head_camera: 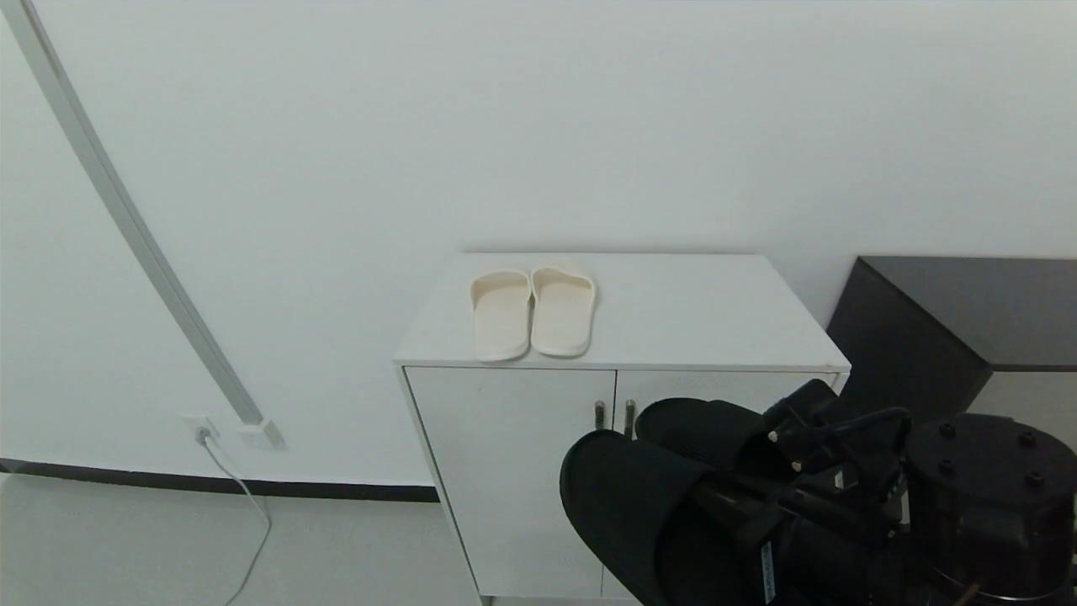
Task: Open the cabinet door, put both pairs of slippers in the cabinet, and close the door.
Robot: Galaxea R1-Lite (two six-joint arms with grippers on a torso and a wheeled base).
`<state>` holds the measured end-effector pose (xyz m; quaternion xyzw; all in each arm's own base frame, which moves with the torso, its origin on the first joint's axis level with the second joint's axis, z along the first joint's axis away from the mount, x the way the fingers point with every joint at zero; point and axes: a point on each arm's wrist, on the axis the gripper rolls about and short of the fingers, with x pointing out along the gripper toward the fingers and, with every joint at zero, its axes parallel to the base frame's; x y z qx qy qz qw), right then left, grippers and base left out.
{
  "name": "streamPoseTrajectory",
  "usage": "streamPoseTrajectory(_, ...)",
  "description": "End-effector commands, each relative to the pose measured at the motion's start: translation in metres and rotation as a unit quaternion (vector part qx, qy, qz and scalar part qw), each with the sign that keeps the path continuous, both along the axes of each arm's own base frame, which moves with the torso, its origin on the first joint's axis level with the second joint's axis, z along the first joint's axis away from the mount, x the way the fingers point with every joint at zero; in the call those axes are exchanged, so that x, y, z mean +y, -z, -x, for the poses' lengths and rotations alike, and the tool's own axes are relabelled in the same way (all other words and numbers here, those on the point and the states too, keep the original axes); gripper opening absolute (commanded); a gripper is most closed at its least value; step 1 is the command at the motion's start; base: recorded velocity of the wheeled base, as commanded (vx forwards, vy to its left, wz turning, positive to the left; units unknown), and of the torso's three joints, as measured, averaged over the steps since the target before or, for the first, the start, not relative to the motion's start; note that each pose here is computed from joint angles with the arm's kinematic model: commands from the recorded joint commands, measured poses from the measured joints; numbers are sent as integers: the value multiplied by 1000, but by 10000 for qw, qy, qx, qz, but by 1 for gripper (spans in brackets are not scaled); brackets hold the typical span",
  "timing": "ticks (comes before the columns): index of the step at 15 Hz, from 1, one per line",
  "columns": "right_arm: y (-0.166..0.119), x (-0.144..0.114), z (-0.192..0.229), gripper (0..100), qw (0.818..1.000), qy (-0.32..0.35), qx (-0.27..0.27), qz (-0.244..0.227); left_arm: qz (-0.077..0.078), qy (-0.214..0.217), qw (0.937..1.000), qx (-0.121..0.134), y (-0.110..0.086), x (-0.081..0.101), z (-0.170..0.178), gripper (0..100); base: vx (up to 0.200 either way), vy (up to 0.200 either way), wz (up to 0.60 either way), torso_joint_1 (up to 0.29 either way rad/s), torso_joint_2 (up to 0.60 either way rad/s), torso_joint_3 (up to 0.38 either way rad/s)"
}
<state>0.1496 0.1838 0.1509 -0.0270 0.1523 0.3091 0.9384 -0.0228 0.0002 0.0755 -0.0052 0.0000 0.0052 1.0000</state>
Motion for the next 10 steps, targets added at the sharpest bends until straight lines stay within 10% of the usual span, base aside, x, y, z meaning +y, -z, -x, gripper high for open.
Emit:
streamPoseTrajectory(1, 1, 0, 0, 0, 10000, 0, 14, 14, 2, -2, 10000, 8, 0, 0, 0, 100, 0, 0, 0, -212, 505, 281)
streamPoseTrajectory(10, 4, -1, 1, 0, 10000, 7, 45, 58, 2, -2, 10000, 8, 0, 0, 0, 100, 0, 0, 0, -221, 540, 319)
